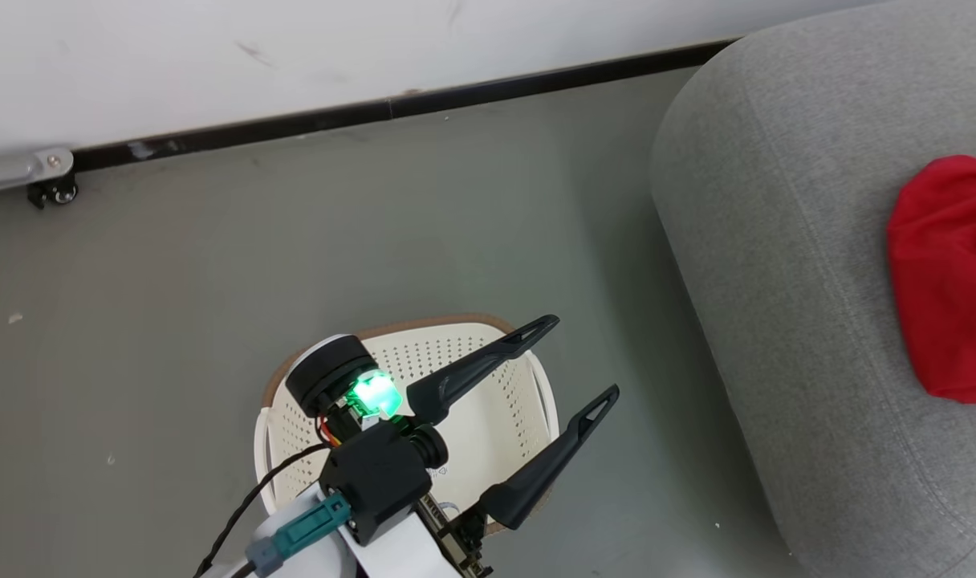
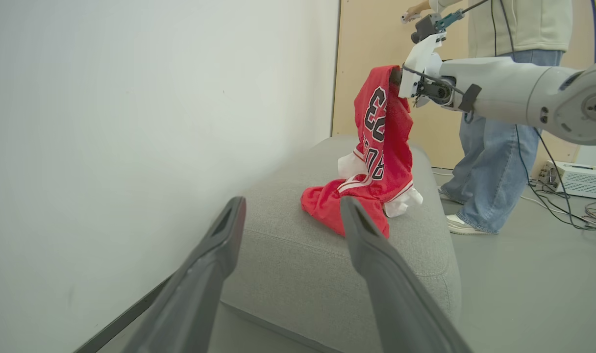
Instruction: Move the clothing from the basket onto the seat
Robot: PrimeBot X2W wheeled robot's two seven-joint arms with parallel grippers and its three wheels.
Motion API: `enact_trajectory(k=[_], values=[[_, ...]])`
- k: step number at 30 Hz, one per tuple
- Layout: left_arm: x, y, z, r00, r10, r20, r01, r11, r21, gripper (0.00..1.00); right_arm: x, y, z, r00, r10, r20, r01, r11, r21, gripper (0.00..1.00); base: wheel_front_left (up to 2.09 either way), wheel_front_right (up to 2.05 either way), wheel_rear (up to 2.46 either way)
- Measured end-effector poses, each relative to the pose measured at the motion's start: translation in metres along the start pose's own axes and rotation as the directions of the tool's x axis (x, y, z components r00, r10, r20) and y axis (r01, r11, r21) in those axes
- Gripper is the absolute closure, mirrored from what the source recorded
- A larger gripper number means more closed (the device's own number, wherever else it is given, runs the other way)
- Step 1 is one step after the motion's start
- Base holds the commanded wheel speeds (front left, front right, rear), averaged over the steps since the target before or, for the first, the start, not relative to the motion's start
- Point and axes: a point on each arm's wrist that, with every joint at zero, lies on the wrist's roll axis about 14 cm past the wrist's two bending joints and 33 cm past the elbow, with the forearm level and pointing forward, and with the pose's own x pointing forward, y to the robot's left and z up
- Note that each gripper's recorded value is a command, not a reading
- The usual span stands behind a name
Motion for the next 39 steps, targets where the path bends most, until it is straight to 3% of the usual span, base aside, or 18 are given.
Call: enact_trajectory(k=[5, 11, 19, 24, 26, 29, 32, 34, 39], values=[[0.003, 0.004, -0.008, 1.0, -0.011, -0.012, 0.011, 1.0, -0.017, 0.0, -0.005, 0.04, -0.056, 0.99, 0.067, -0.127, -0.068, 0.998, -0.008, 1.0, 0.0, 0.0, 0.0], [0.006, 0.006, -0.017, 0.999, -0.023, -0.023, 0.023, 0.999, -0.028, 0.0, -0.008, 0.066, -0.091, 0.972, 0.108, -0.207, -0.117, 0.992, -0.035, 1.0, 0.0, 0.0, 0.0], [0.006, 0.008, -0.033, 0.998, -0.034, -0.053, 0.031, 0.998, -0.054, 0.0, -0.014, 0.098, -0.118, 0.95, 0.16, -0.268, -0.179, 0.983, -0.045, 1.0, 0.0, 0.0, 0.0], [0.005, 0.008, -0.046, 0.996, -0.041, -0.082, 0.036, 0.998, -0.061, 0.0, -0.014, 0.097, -0.127, 0.944, 0.15, -0.294, -0.174, 0.983, -0.056, 1.0, 0.0, 0.0, 0.0], [0.004, 0.007, -0.051, 0.995, -0.047, -0.094, 0.041, 0.997, -0.064, 0.0, -0.014, 0.096, -0.128, 0.943, 0.147, -0.299, -0.172, 0.983, -0.058, 0.81, 0.0, 0.0, 0.0], [0.005, 0.006, -0.054, 0.994, -0.051, -0.093, 0.044, 0.996, -0.073, 0.0, -0.013, 0.093, -0.128, 0.943, 0.139, -0.303, -0.165, 0.984, -0.061, 0.76, 0.0, 0.0, 0.0], [0.006, 0.003, -0.056, 0.994, -0.061, -0.094, 0.054, 0.995, -0.078, 0.0, -0.016, 0.087, -0.13, 0.942, 0.126, -0.312, -0.153, 0.986, -0.062, 0.53, 0.0, 0.0, 0.0], [0.007, 0.001, -0.058, 0.992, -0.07, -0.101, 0.062, 0.995, -0.079, 0.0, -0.019, 0.083, -0.133, 0.939, 0.118, -0.324, -0.144, 0.988, -0.06, 0.0, 0.0, 0.0, 0.0], [0.007, -0.005, -0.061, 0.99, -0.089, -0.108, 0.081, 0.994, -0.078, 0.0, -0.022, 0.086, -0.131, 0.938, 0.125, -0.323, -0.147, 0.988, -0.045, 0.0, 0.0, 0.0, 0.0]])
